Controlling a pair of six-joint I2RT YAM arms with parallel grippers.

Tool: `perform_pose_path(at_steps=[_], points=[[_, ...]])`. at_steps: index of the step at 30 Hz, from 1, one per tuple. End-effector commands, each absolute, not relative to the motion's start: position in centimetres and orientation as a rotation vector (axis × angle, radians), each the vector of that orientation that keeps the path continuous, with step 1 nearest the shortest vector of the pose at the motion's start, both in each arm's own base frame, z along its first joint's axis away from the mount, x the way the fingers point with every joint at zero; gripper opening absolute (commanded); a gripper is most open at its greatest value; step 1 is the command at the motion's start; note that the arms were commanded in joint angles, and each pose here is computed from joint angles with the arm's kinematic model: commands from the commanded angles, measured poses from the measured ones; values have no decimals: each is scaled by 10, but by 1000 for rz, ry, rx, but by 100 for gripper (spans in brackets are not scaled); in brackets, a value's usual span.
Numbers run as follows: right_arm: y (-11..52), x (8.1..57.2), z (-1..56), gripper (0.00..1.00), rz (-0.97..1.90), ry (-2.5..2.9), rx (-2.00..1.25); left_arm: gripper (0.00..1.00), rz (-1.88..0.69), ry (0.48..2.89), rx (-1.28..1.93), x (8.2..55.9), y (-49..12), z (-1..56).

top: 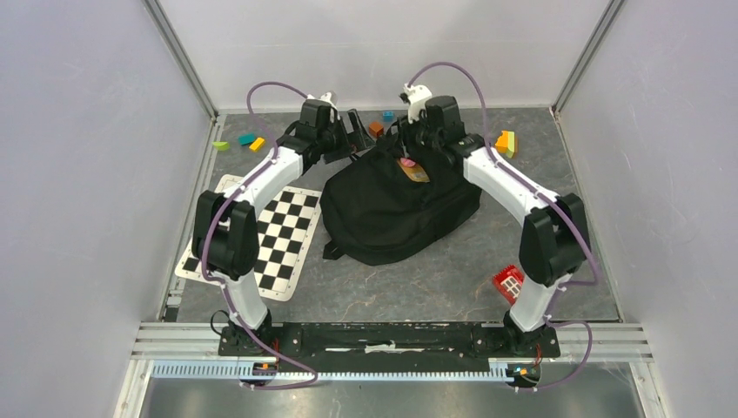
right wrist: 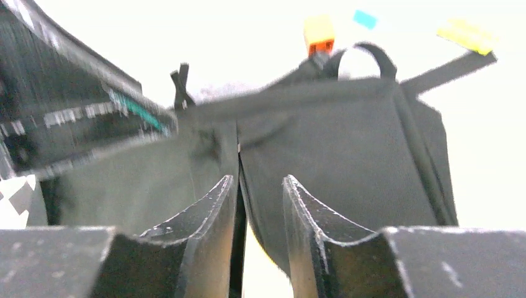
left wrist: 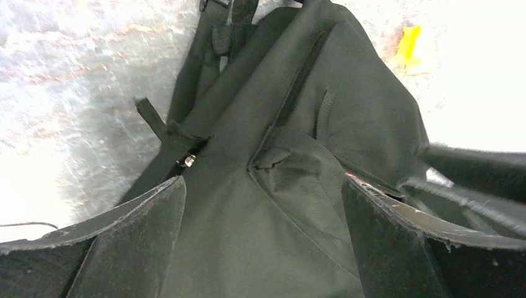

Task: Pack the student bag
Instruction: Zip the student bag at the center of the board.

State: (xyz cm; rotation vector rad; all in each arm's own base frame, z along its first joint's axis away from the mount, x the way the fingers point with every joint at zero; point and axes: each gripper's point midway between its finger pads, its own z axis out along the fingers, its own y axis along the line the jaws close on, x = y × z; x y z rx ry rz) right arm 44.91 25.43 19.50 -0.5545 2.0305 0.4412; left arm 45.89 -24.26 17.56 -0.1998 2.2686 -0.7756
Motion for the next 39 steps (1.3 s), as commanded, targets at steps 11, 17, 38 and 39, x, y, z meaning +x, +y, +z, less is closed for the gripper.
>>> perform_pose_path(at_steps=[11, 17, 38, 39], points=[[293, 505, 166, 52, 715, 2187, -392, 100, -846, 2380, 153, 450, -236, 134], [301, 496, 147, 45, 802, 2218, -378, 98, -912, 2427, 131, 441, -241, 111], [283, 479, 206, 0, 757, 1978, -390, 2, -1006, 2451, -21, 437, -248, 104], [280, 475, 211, 0, 746, 1969, -392, 2, -1007, 2449, -32, 437, -247, 104]])
